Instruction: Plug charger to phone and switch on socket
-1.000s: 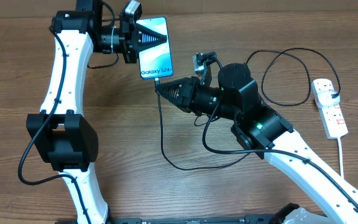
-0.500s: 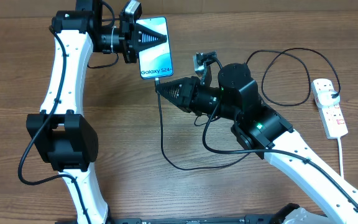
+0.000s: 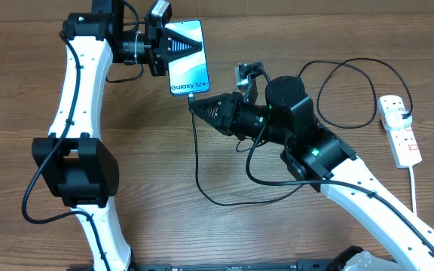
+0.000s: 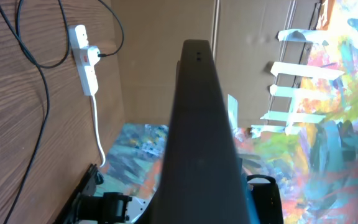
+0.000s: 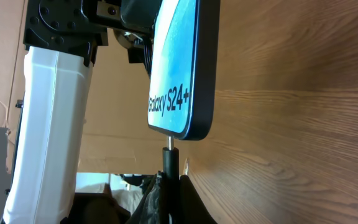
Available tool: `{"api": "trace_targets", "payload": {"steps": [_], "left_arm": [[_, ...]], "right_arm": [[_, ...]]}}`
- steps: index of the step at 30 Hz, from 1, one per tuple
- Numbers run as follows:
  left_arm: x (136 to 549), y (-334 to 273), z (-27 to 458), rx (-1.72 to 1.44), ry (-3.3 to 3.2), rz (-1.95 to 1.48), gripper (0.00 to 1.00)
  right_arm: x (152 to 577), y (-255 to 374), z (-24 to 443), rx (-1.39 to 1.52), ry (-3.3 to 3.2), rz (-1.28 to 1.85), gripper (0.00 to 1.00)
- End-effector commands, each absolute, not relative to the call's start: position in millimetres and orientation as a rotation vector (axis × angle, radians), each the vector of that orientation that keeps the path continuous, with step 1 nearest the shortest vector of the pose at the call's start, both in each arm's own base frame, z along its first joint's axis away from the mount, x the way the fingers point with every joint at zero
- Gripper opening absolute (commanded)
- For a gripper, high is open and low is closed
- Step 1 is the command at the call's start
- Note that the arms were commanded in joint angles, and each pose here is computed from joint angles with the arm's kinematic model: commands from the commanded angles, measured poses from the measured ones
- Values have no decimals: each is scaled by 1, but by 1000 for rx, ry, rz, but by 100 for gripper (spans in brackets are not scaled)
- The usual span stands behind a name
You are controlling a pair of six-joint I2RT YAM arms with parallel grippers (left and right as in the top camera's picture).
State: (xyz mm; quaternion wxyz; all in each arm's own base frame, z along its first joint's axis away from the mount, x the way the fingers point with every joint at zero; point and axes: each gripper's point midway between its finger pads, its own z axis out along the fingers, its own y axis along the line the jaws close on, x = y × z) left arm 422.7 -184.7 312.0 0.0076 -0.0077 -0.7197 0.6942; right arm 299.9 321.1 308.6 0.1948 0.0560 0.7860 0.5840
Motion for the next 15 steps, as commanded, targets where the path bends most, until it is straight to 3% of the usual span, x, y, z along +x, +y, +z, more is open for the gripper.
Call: {"api": "trace_targets", "payload": {"steps": [1, 15], "left_arm": [[413, -183, 340, -86, -2219, 2241, 4], [413, -183, 340, -94, -2222, 2245, 4]], "right_arm": [[310, 316, 306, 196, 2184, 1600, 4], [316, 315, 312, 224, 2145, 1601, 4]]}}
